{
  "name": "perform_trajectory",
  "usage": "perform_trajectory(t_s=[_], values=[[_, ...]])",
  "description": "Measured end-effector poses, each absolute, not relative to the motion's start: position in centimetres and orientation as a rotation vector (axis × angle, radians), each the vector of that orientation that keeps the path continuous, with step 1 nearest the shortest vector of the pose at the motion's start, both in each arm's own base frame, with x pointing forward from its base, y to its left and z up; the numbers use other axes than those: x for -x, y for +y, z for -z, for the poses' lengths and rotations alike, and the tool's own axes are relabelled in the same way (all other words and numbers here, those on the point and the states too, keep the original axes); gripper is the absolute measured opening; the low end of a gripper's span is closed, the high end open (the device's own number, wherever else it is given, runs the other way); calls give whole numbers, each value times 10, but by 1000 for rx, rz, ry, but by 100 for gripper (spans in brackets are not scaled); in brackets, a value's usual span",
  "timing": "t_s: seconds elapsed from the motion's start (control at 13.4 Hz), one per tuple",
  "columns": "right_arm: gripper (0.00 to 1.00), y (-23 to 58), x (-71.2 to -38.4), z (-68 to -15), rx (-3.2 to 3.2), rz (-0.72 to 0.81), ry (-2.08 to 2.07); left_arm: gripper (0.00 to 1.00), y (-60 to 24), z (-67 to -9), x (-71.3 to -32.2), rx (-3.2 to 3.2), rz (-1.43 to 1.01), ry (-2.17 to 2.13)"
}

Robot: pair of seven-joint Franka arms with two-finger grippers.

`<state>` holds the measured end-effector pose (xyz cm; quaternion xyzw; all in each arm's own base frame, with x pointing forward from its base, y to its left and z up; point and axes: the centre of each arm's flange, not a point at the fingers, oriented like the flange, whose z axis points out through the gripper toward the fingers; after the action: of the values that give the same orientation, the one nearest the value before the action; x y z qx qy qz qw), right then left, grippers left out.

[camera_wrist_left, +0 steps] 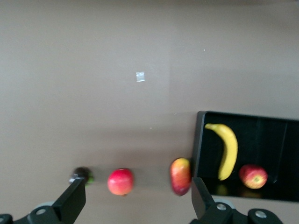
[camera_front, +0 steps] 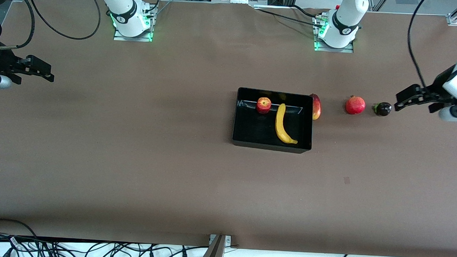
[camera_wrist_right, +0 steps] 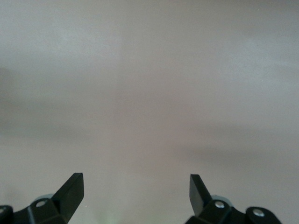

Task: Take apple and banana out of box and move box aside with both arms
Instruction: 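Move the left gripper over the black box toward the red apple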

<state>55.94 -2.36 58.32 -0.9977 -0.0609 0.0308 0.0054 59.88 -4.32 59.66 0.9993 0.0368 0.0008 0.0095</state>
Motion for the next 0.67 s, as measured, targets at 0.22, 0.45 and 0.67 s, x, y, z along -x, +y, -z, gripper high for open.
perform_trajectory(t_s=[0.22, 0.45, 0.67], values=[[100, -24, -559, -583, 3124, -96, -190, 100, -104, -538, -604, -3118, 148, 208], [100, -24, -559, -584, 3124, -96, -189, 100, -162, -468, -608, -3116, 230, 255], [100, -24, -559, -584, 3124, -96, -189, 100, -210, -413, -614, -3092, 202, 364]])
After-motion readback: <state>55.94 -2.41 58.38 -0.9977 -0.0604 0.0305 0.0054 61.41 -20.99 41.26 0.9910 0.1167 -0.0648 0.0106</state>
